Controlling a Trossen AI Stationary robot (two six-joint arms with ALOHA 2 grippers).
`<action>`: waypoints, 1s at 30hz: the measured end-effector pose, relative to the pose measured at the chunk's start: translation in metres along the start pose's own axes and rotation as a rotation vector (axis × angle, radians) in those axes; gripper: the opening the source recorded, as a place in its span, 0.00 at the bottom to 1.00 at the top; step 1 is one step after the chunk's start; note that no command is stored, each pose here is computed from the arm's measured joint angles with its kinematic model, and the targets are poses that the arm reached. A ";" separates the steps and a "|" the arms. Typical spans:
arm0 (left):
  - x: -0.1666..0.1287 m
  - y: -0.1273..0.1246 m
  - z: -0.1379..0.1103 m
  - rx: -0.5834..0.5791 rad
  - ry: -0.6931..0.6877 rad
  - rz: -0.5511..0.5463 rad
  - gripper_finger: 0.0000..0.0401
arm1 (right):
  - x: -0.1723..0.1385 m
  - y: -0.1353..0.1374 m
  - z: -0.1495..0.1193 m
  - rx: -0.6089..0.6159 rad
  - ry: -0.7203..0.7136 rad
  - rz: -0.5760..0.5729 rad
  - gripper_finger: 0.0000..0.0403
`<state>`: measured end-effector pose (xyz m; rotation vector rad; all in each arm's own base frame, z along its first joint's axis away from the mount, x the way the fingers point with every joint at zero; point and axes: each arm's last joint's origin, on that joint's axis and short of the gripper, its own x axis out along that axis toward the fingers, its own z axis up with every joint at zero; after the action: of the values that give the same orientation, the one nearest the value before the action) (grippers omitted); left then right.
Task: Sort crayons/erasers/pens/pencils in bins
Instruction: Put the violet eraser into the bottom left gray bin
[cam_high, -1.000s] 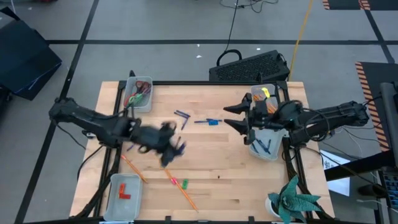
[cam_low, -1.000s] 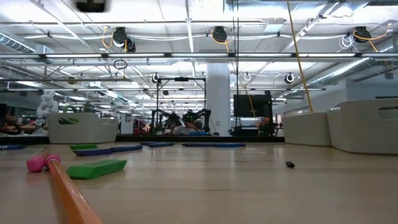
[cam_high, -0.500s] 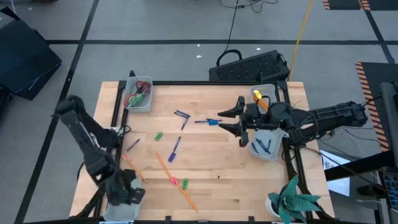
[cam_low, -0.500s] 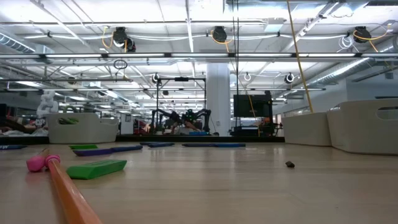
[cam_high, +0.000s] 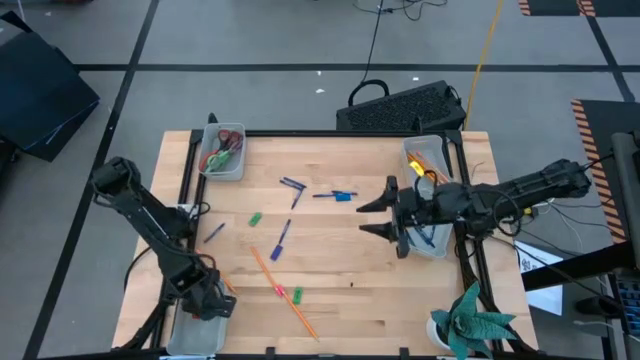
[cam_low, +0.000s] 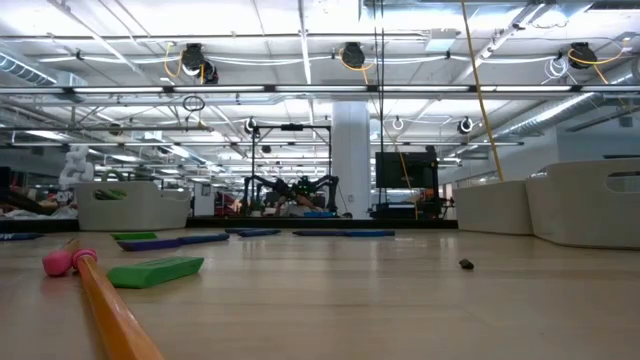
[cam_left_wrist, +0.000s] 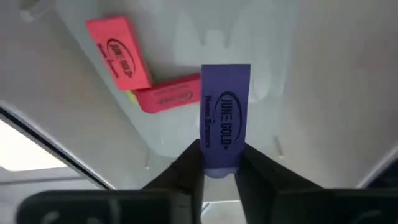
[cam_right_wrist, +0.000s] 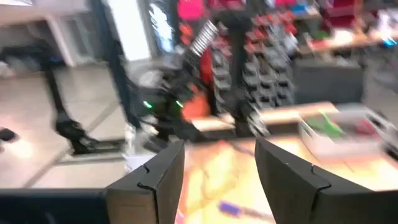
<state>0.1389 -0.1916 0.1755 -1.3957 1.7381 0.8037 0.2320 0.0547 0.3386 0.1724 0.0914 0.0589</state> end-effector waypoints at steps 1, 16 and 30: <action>0.002 0.001 0.004 0.003 0.016 0.023 0.24 | -0.001 -0.001 -0.002 0.000 0.023 -0.021 0.47; -0.066 -0.005 -0.027 0.131 0.025 -0.215 0.41 | -0.007 -0.010 -0.008 -0.052 0.117 -0.077 0.47; -0.064 -0.045 0.058 0.238 -0.885 -0.418 0.53 | 0.000 -0.030 -0.061 0.090 0.184 -0.199 0.46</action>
<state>0.2011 -0.1196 0.1993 -0.9598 0.7930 0.7752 0.2275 0.0349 0.2736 0.2464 0.2948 -0.1278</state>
